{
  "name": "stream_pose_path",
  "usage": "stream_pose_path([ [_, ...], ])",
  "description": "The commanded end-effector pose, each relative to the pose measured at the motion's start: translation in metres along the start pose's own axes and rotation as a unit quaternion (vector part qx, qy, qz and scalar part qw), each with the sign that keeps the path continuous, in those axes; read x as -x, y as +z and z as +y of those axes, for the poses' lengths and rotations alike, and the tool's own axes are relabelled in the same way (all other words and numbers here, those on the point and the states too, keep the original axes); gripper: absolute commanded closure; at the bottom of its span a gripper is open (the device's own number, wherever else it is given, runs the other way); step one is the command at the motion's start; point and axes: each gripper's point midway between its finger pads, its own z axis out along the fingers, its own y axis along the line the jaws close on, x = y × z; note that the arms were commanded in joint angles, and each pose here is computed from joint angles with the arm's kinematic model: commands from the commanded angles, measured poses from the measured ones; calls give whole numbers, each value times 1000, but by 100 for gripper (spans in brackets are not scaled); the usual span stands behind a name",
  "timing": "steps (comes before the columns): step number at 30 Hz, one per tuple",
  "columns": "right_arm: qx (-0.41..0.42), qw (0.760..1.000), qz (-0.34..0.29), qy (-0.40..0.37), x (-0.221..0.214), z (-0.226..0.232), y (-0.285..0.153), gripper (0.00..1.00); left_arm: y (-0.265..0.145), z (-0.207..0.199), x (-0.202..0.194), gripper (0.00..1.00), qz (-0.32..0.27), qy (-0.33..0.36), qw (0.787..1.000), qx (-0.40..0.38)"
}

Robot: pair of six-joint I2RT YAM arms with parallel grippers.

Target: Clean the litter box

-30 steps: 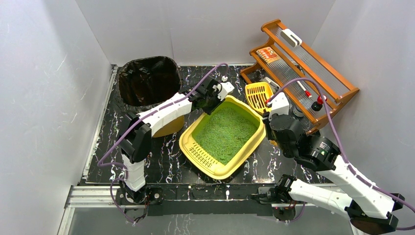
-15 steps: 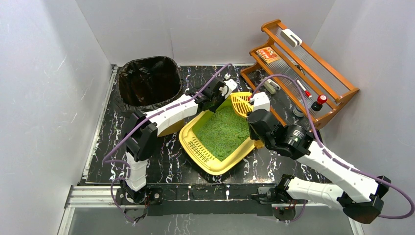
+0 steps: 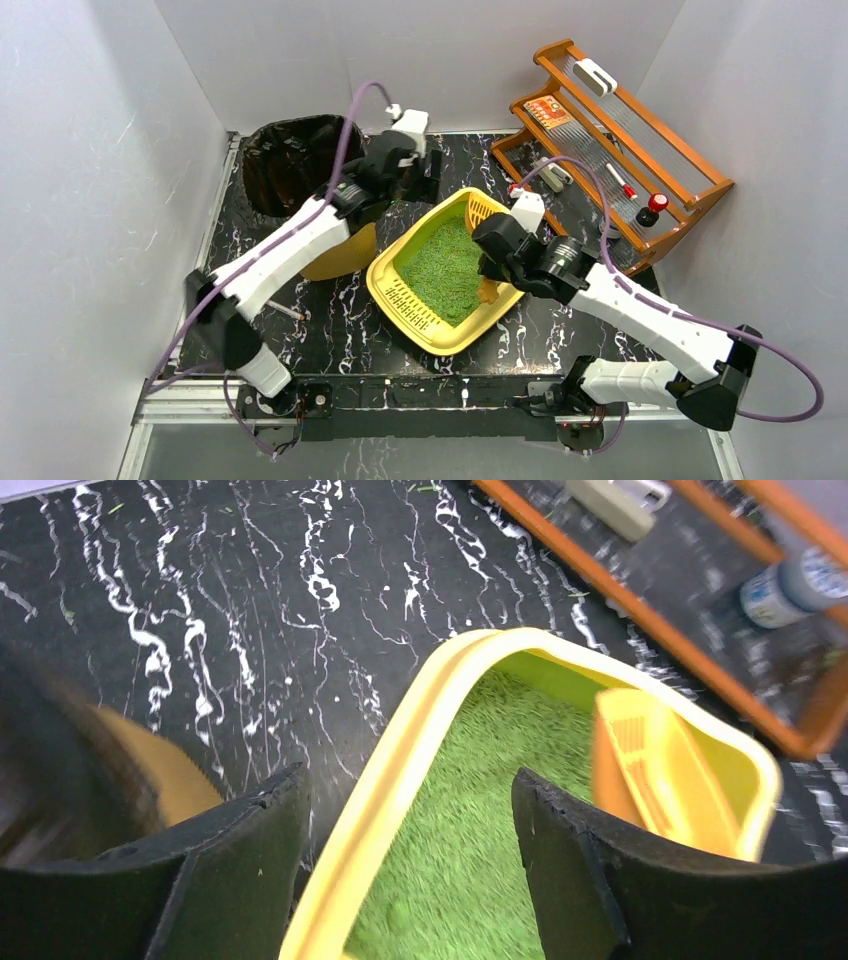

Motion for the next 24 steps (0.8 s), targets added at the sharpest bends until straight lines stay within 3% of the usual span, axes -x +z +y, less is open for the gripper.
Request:
stream_pose_path([
  [1, -17, 985, 2, 173, 1, 20, 11, 100, -87, 11, 42, 28, -89, -97, 991, -26],
  [8, -49, 972, 2, 229, -8, 34, 45, 95, -167, 27, 49, 25, -138, -139, 979, -56],
  [14, -158, 953, 16, 259, -35, 22, 79, 89, -210, 51, 38, 21, -151, -147, 977, -35],
  [17, -184, 947, 24, 263, -44, 24, 91, 85, -225, 62, 35, 12, -154, -142, 978, -18],
  [21, -203, 942, 25, 268, -51, 26, 104, 73, -239, 72, 34, 5, -164, -137, 977, -6],
  [24, -207, 941, 15, 267, -46, 29, 108, 57, -244, 78, 32, 2, -166, -129, 978, 5],
])
